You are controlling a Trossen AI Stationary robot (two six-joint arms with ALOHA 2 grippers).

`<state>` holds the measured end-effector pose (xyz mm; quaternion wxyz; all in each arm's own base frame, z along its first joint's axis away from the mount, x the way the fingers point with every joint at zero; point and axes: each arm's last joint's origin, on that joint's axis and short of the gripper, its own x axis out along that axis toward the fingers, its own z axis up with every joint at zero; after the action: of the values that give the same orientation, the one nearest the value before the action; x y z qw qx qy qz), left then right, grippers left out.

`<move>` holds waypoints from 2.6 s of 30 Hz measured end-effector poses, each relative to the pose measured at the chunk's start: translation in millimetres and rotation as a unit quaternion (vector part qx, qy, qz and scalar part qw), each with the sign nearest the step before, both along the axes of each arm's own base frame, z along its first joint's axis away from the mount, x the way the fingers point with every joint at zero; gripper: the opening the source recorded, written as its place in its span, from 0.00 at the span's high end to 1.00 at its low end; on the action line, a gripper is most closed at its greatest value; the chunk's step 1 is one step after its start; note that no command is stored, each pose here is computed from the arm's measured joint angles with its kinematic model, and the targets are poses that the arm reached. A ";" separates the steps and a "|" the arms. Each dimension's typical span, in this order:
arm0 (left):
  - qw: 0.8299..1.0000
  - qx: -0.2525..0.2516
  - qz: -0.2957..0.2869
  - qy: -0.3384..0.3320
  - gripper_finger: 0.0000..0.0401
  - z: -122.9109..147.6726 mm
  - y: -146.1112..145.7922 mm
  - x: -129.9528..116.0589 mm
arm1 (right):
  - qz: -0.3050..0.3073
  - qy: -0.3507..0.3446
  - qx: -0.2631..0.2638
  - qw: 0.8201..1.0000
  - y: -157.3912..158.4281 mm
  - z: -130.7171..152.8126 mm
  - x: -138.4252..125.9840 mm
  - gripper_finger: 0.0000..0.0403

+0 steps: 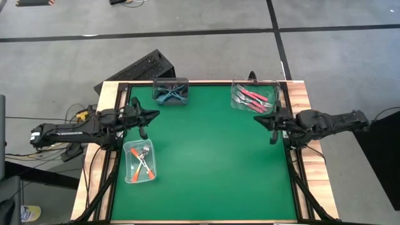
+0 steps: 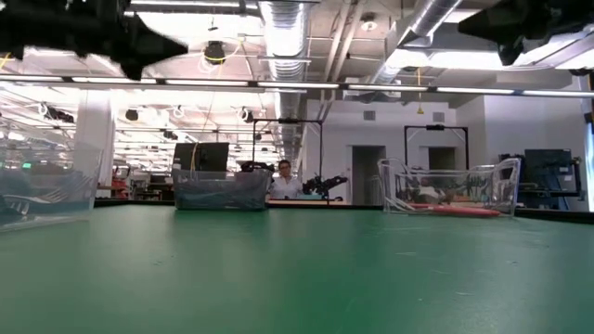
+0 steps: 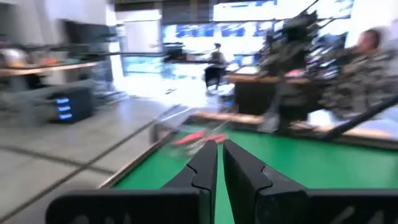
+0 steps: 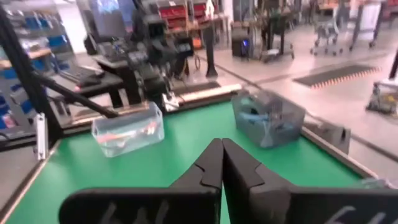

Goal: Sort silverware by color (type)
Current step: Return to Home Position

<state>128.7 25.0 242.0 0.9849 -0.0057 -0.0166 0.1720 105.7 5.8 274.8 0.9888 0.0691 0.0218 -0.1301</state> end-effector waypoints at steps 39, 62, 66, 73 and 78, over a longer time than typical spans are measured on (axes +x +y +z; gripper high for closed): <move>0.993 0.059 0.024 -0.095 1.00 -48.2 -5.7 -16.4 | 0.017 -0.078 -0.003 0.997 -2.8 -75.4 -10.7 0.93; 1.000 -0.005 0.025 -0.015 1.00 -67.9 -5.0 -13.3 | -0.005 -0.044 -0.010 0.999 -6.5 -105.2 -5.0 0.92; 1.000 -0.005 0.019 -0.013 1.00 -68.3 -5.4 -13.2 | -0.004 -0.039 0.012 0.999 -6.2 -107.4 -4.9 0.92; 1.000 -0.015 0.007 0.006 1.00 -72.9 -7.0 -12.7 | -0.005 -0.037 0.014 0.999 -6.3 -107.9 -4.9 0.92; 1.000 0.001 0.019 -0.015 1.00 -67.9 -6.5 -13.2 | -0.005 -0.035 0.013 0.999 -6.3 -108.3 -4.9 0.92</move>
<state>115.5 18.6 174.2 0.9811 -0.0065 -0.0317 0.1907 100.8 -0.5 166.5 0.9874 0.0869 -0.0111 -0.1319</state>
